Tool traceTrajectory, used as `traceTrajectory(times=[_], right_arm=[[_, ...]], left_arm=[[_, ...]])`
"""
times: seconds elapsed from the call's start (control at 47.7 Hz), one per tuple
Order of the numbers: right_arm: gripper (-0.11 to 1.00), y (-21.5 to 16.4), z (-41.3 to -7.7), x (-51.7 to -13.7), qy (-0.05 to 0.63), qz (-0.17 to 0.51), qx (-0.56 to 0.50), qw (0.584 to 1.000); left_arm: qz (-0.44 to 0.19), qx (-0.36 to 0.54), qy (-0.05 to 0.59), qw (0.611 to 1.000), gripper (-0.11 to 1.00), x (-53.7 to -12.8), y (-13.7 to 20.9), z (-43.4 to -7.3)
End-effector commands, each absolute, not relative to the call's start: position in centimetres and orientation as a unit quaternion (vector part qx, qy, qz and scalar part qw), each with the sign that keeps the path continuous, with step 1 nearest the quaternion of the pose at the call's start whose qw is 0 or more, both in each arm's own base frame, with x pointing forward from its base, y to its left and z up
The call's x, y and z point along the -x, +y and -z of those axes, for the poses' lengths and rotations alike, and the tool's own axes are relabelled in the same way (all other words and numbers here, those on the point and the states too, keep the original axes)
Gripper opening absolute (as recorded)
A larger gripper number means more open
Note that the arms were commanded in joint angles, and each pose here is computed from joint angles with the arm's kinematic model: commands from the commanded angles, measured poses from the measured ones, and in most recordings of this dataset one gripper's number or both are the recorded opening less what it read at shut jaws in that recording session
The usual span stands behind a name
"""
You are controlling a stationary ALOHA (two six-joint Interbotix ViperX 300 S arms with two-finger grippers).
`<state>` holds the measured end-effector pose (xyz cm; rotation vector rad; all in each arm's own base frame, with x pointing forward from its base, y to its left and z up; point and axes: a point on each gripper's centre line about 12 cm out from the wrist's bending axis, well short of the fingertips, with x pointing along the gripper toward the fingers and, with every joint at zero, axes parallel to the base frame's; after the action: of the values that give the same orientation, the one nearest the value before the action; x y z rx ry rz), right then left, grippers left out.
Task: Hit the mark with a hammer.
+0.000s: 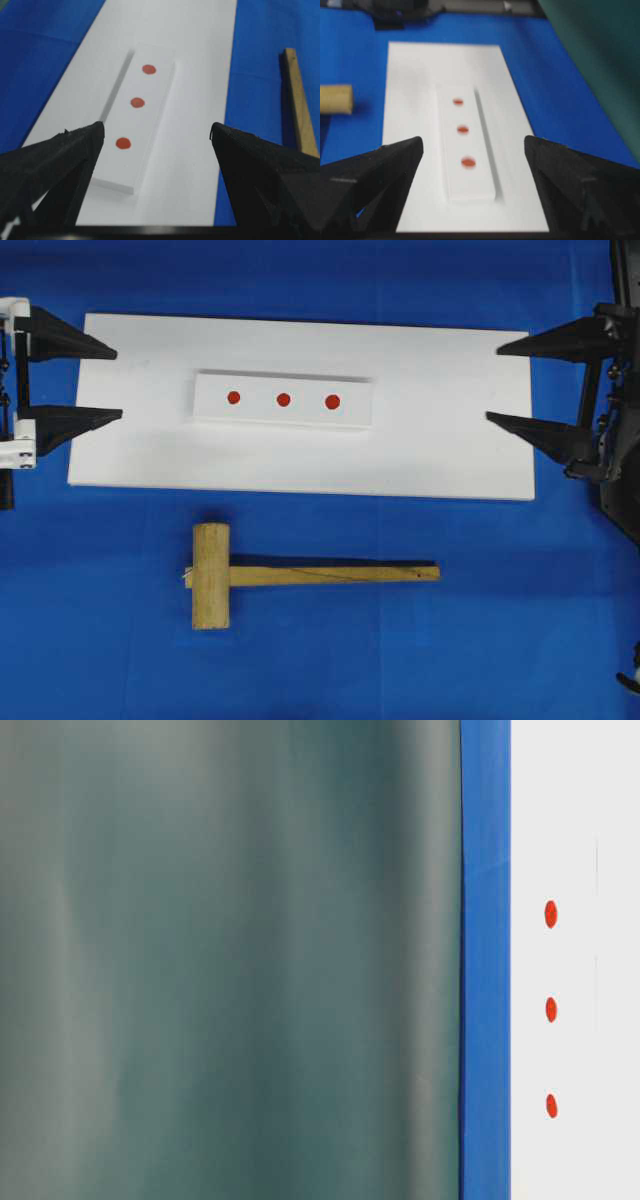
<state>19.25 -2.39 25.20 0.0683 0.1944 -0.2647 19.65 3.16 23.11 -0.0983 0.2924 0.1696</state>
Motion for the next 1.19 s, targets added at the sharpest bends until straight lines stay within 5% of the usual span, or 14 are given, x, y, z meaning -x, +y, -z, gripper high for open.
traceTrajectory(times=[0.0,0.44,1.173], right_arm=[[0.80,-2.4,-24.4,-18.8,0.105,0.134,-0.043,0.985],[0.67,-2.5,-21.0,-16.9,0.131,0.133,-0.050,0.981],[0.67,-2.6,-20.3,-16.0,0.121,0.135,-0.061,0.982]], left_arm=[[-0.082,0.046,0.134,0.987,0.84,-19.6,3.1,-23.6],[-0.074,0.025,0.127,0.989,0.84,-18.1,2.6,-22.6],[-0.031,-0.013,0.120,0.992,0.84,-16.9,1.1,-21.6]])
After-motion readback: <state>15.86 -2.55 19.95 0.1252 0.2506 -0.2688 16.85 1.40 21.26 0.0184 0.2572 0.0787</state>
